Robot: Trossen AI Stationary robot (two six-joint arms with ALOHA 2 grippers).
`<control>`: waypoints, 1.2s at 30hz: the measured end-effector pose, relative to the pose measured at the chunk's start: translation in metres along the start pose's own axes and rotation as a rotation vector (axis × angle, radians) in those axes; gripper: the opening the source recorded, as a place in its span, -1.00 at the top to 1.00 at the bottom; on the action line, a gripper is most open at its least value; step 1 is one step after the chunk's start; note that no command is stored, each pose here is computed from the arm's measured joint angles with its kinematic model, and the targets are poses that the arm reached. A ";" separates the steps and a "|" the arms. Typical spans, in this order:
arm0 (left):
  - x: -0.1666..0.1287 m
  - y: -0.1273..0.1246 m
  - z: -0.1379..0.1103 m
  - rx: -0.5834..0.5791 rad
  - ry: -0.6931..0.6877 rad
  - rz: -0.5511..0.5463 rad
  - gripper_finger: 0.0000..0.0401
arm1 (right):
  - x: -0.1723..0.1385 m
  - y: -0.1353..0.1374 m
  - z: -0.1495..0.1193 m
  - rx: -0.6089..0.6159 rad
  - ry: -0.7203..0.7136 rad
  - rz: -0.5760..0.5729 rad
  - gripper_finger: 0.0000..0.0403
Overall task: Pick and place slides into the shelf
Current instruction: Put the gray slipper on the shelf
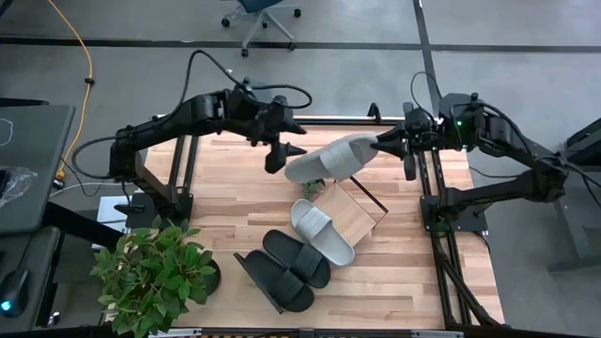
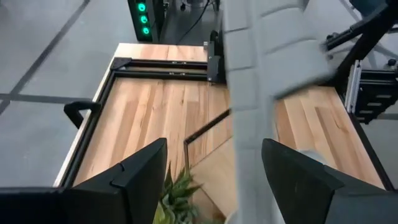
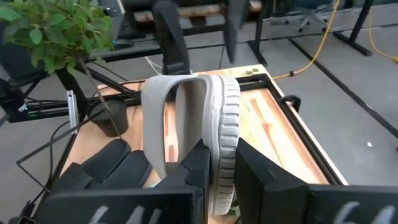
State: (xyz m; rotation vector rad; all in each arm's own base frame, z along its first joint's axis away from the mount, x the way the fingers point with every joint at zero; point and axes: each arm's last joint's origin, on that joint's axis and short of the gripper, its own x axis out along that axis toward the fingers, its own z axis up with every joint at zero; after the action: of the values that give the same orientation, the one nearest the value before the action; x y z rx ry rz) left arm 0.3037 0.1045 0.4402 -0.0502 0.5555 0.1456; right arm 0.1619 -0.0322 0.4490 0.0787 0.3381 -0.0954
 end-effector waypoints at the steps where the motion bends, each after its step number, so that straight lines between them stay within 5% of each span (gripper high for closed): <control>1: 0.003 0.000 -0.001 -0.002 0.008 -0.006 -0.24 | 0.001 0.001 0.001 -0.002 -0.004 0.002 0.86; 16: 0.016 -0.001 -0.003 -0.039 0.030 -0.133 -0.30 | 0.015 0.001 0.002 -0.028 0.009 -0.014 0.86; 36: 0.015 -0.002 -0.011 -0.079 0.108 -0.143 -0.29 | 0.027 0.001 0.008 -0.057 -0.034 0.004 0.86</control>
State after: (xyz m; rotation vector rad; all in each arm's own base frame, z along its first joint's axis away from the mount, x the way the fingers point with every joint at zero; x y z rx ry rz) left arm 0.3114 0.1031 0.4229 -0.1753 0.6513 0.0254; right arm 0.1899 -0.0344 0.4474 0.0212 0.3068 -0.0831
